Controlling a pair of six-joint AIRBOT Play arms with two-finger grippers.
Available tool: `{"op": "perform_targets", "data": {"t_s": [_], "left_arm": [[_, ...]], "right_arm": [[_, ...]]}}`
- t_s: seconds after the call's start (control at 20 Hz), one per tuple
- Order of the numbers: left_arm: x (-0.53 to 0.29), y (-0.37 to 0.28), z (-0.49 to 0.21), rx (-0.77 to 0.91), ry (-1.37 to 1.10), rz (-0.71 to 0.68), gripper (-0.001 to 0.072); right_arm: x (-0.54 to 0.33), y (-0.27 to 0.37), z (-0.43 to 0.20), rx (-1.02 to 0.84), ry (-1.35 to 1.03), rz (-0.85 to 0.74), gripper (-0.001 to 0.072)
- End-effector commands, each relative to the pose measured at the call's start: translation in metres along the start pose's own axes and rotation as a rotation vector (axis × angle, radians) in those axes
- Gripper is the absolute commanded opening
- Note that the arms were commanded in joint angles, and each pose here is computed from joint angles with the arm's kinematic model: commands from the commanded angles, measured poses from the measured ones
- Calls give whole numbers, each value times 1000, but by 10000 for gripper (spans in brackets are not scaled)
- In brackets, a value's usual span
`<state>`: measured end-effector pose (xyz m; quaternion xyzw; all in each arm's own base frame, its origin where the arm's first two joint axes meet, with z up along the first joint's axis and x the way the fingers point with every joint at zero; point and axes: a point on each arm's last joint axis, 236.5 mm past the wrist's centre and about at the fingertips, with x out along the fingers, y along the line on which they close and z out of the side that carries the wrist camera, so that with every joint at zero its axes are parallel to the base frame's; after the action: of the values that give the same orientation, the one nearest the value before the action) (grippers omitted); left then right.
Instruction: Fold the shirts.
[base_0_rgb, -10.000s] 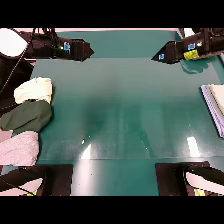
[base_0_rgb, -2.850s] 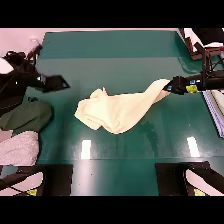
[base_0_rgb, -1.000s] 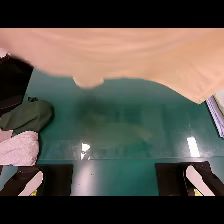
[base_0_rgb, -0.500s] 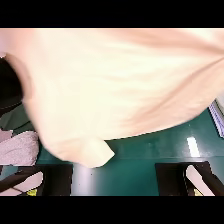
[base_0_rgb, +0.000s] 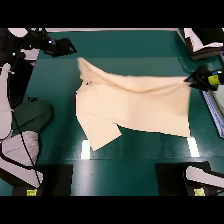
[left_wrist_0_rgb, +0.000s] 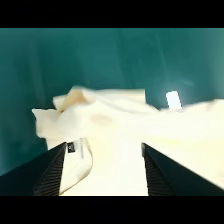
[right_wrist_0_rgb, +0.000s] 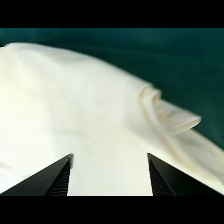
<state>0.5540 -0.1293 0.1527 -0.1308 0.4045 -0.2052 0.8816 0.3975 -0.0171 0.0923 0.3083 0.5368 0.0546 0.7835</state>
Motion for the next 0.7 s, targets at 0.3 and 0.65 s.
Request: {"op": "perform_targets", "data": {"t_s": [0.3, 0.65], "left_arm": [[-67, 86, -57, -157, 157, 168, 537], [-41, 72, -227, -325, 356, 83, 537]], "right_arm": [[-41, 24, 17, -196, -31, -27, 549], [-52, 28, -31, -204, -67, -20, 548]]}}
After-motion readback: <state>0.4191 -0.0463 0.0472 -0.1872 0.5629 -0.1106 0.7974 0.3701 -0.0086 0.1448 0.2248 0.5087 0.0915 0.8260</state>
